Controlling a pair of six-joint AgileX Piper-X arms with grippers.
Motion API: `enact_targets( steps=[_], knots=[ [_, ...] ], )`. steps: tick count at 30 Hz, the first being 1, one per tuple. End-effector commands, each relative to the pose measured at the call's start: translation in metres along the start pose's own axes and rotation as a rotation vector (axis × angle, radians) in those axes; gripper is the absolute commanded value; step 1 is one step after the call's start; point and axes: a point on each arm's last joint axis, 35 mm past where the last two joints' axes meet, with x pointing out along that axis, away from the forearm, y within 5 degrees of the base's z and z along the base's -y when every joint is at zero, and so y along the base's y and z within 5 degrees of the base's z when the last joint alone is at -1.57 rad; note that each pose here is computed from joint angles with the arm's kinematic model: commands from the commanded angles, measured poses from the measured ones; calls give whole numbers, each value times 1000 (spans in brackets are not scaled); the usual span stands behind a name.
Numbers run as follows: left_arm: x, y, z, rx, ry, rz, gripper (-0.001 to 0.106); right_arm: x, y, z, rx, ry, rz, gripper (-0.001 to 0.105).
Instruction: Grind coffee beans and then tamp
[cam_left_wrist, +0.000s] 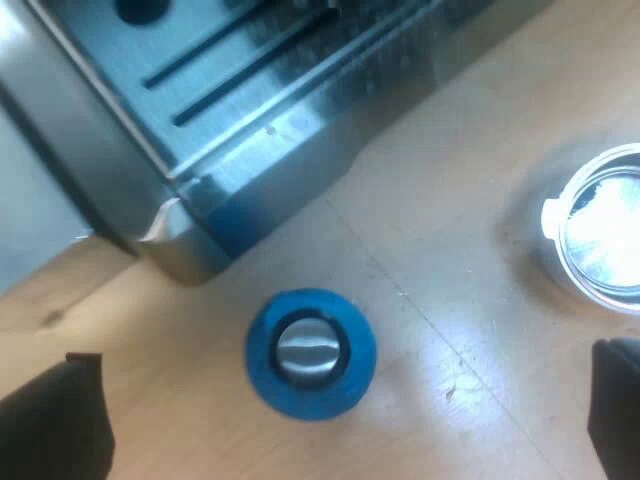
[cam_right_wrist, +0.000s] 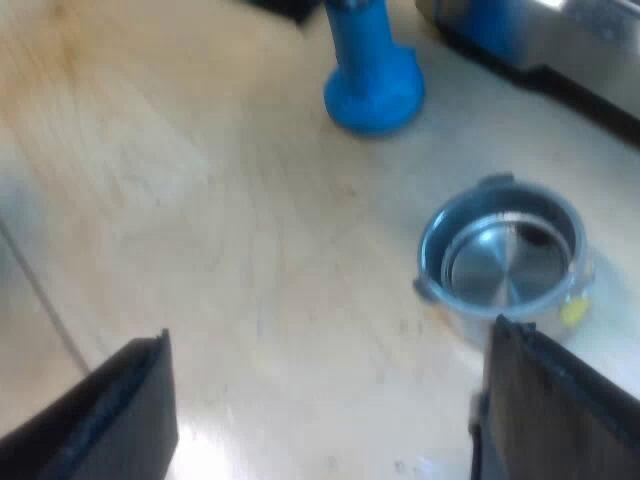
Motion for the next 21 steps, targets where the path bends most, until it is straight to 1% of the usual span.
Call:
enact_targets(
  steps=[1, 2, 3, 4, 6, 7, 9, 12, 14, 17, 18, 19, 21],
  knots=[
    [-14, 0, -1, -21, -35, 35, 100, -11, -4, 11, 1, 52, -5, 67],
    [-23, -1, -1, -22, -56, 42, 100, -15, -7, 14, 3, 77, -12, 67],
    [-31, -2, -1, -22, -77, 41, 100, -18, -9, 17, 9, 83, -20, 67],
    [-35, -2, -1, -22, -84, 40, 100, -24, -14, 24, 20, 101, -31, 67],
    [-53, -5, 3, -17, -131, 39, 100, -32, -24, 34, 48, 118, -41, 67],
    [-56, -5, 4, -17, -140, 41, 100, -35, -27, 36, 58, 121, -45, 67],
    [-75, -8, 12, -17, -196, 37, 100, -44, -38, 43, 94, 131, -52, 67],
    [-93, -11, 22, -32, -249, 36, 100, -56, -52, 48, 142, 140, -82, 67],
    [-103, -12, 28, -37, -281, 34, 100, -64, -59, 48, 163, 153, -108, 67],
    [-113, -8, 36, -81, -318, 52, 100, -81, -71, 46, 211, 183, -158, 67],
    [-117, -4, 38, -102, -327, 58, 100, -89, -76, 44, 231, 200, -180, 67],
    [-119, -2, 38, -113, -331, 61, 100, -92, -79, 43, 237, 206, -192, 67],
    [-124, 7, 39, -166, -335, 54, 100, -107, -88, 34, 280, 232, -242, 67]
  ],
)
